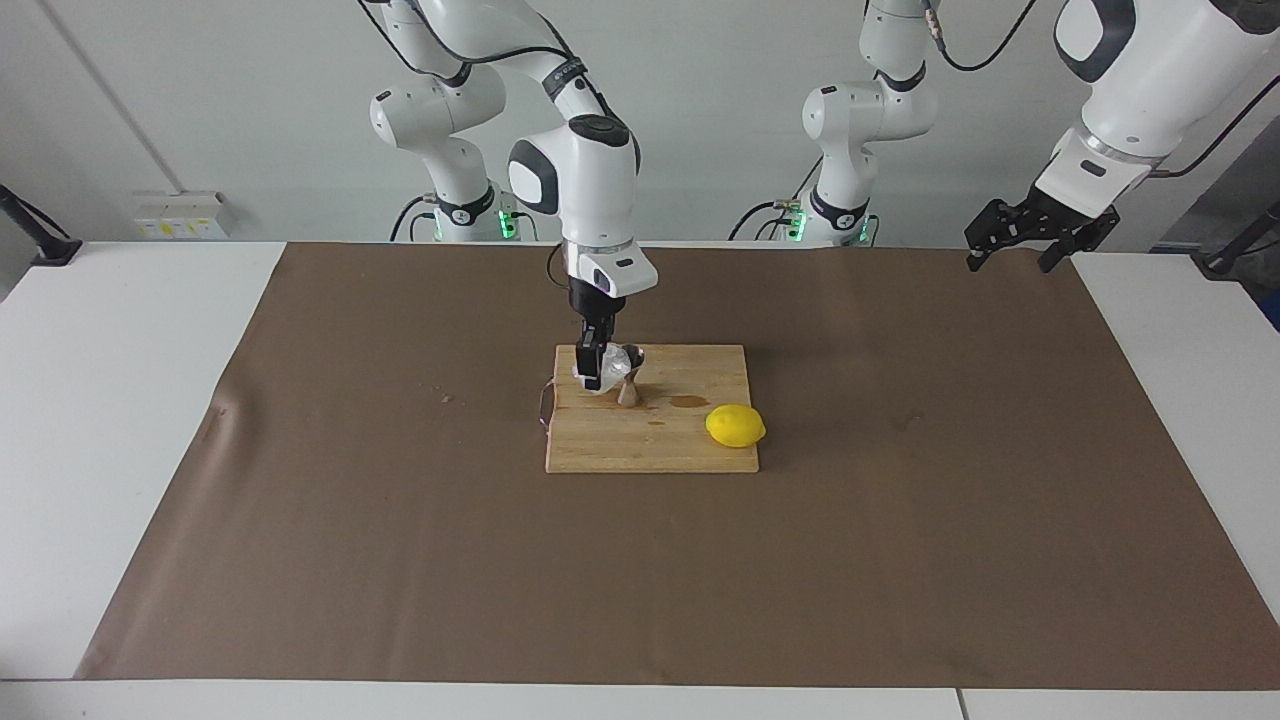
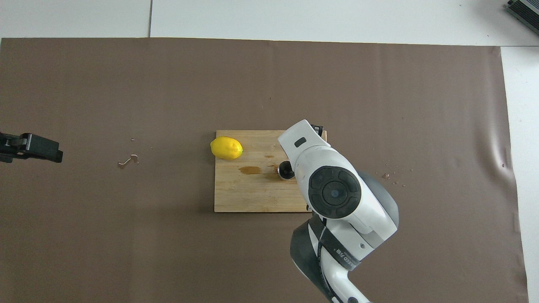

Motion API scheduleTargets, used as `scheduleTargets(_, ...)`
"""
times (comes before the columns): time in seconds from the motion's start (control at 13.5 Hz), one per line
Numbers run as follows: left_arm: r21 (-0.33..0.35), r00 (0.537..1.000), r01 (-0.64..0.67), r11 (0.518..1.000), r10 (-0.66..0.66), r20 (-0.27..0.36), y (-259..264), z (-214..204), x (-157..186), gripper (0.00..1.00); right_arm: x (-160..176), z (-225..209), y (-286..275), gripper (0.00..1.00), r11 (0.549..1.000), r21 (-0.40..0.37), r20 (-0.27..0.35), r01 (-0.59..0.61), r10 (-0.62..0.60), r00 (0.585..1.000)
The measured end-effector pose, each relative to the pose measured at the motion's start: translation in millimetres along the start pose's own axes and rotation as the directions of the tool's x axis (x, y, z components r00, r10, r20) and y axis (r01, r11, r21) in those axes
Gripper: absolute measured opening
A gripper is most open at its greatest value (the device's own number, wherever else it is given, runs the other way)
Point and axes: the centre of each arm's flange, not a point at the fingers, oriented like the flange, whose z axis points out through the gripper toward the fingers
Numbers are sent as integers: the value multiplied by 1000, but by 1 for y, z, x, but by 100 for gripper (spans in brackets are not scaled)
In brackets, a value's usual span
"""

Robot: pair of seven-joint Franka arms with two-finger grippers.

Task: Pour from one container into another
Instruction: 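Tilt the white cup with the right gripper over the dark cup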

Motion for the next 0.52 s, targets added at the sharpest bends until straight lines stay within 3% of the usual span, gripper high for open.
scheduleTargets(0.52,0,1000,0,1000,0,6,0,3,2,100,9,2,-25,52,995,-61,61,78,-75,995)
